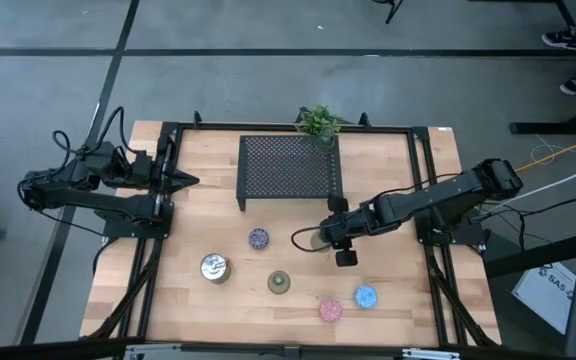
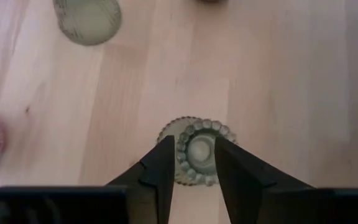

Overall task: Pick & Place candle stick holders
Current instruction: Put the top transparent green glass candle holder aligned with the other transparent glass candle holder on the shelf

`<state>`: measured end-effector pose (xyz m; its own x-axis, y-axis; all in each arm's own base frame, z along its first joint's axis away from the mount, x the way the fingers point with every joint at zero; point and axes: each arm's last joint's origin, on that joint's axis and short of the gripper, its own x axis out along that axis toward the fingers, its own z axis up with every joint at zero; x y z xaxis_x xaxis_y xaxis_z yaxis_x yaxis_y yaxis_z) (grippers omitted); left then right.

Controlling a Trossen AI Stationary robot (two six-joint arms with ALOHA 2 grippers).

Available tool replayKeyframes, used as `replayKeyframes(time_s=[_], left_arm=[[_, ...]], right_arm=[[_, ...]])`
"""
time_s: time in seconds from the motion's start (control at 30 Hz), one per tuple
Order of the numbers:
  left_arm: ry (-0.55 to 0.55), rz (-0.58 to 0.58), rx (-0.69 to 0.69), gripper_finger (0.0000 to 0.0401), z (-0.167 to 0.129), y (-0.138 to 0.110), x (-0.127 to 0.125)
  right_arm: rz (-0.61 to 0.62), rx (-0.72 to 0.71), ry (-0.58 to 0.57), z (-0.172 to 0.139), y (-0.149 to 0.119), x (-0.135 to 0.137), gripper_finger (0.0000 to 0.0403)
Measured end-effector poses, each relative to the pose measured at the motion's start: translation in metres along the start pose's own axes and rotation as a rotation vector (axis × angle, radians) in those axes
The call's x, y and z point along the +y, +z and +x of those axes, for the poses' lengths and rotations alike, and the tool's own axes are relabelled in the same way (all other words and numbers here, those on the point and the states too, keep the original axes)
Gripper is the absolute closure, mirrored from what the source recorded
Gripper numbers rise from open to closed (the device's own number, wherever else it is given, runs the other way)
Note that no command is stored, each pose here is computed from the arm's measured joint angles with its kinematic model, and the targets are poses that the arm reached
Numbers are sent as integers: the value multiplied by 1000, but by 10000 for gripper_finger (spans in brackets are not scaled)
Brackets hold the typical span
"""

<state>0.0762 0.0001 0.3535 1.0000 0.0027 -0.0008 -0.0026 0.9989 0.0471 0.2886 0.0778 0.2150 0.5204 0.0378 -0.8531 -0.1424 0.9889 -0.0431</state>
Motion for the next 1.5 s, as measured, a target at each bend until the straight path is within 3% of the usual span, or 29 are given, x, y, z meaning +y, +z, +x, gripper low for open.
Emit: replayKeyframes(time_s=[0.3, 1.23, 1.5], left_arm=[[0, 0, 0, 393, 0, 0, 0], [0, 0, 0, 394, 0, 0, 0], [0, 0, 0, 395, 0, 0, 0]], right_arm=[[-22, 15, 36, 2, -3, 1, 312], [-3, 16, 70, 3, -2, -9, 313], [-2, -4, 71, 3, 0, -8, 274]])
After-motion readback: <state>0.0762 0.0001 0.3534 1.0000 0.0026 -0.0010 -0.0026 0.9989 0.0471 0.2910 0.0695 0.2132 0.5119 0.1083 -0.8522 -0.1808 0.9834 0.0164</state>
